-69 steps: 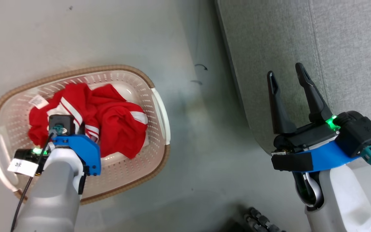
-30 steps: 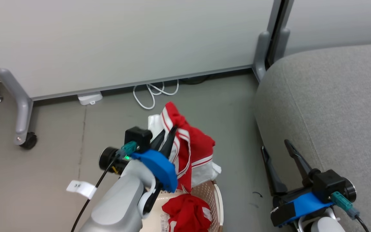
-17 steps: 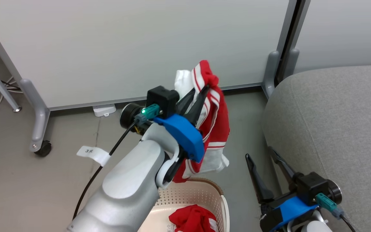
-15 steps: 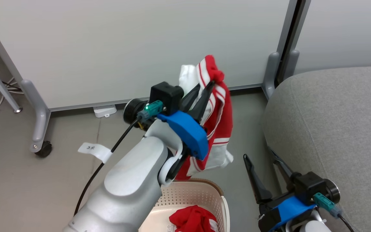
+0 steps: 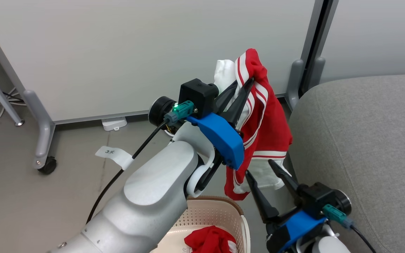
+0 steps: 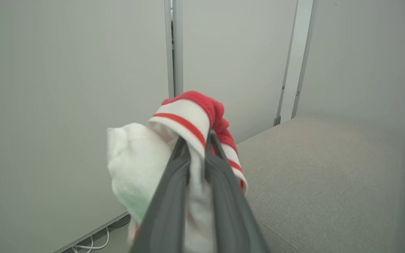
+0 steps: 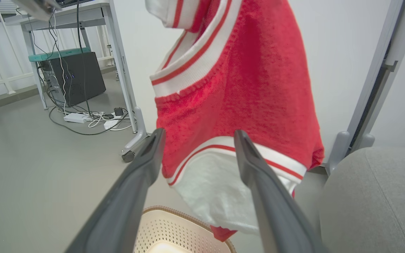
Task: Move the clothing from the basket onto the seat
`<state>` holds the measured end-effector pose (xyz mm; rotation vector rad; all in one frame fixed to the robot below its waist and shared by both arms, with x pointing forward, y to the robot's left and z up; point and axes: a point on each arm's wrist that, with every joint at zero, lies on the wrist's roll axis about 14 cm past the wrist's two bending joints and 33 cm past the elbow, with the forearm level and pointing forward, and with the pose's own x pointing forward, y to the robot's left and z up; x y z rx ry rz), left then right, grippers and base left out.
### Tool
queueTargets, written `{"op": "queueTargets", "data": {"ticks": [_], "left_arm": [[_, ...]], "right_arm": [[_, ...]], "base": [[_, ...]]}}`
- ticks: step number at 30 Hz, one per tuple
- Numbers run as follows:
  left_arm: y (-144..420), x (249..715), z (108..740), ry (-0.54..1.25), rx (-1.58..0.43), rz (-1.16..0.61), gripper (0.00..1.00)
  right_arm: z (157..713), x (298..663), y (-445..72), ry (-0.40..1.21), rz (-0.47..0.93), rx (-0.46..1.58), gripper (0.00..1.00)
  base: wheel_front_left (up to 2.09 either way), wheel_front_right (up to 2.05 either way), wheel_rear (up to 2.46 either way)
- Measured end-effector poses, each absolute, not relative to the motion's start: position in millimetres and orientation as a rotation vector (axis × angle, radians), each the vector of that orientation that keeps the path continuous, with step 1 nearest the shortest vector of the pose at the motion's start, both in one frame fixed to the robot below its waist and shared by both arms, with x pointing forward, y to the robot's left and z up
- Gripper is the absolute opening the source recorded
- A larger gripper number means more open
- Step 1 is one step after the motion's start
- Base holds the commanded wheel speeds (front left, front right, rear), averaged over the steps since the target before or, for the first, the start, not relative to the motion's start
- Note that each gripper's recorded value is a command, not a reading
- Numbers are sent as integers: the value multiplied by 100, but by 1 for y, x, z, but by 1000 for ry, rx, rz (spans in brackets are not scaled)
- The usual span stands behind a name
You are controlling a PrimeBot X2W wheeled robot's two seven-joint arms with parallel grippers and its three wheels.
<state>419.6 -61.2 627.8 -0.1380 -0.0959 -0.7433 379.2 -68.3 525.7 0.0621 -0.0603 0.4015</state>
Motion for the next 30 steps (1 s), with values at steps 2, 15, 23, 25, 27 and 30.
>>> {"op": "queueTargets", "data": {"ticks": [2,15,23,25,27,30], "left_arm": [[-63,420,628,-95,-144,-745,0],[-66,420,626,-80,-179,-744,0],[-67,416,619,-50,-192,-748,0],[-67,415,617,-40,-190,-750,0],[-68,414,615,-34,-192,-753,0],[-69,412,613,-25,-188,-757,0]], "right_arm": [[524,379,-61,-43,425,70,100],[514,402,-40,14,492,37,100],[525,424,-50,-33,458,22,100],[526,428,-51,-38,453,20,100],[527,433,-54,-39,444,19,100],[529,438,-57,-40,430,19,46]], "base": [[0,0,0],[0,0,0],[0,0,0],[0,0,0],[0,0,0],[0,0,0]]}}
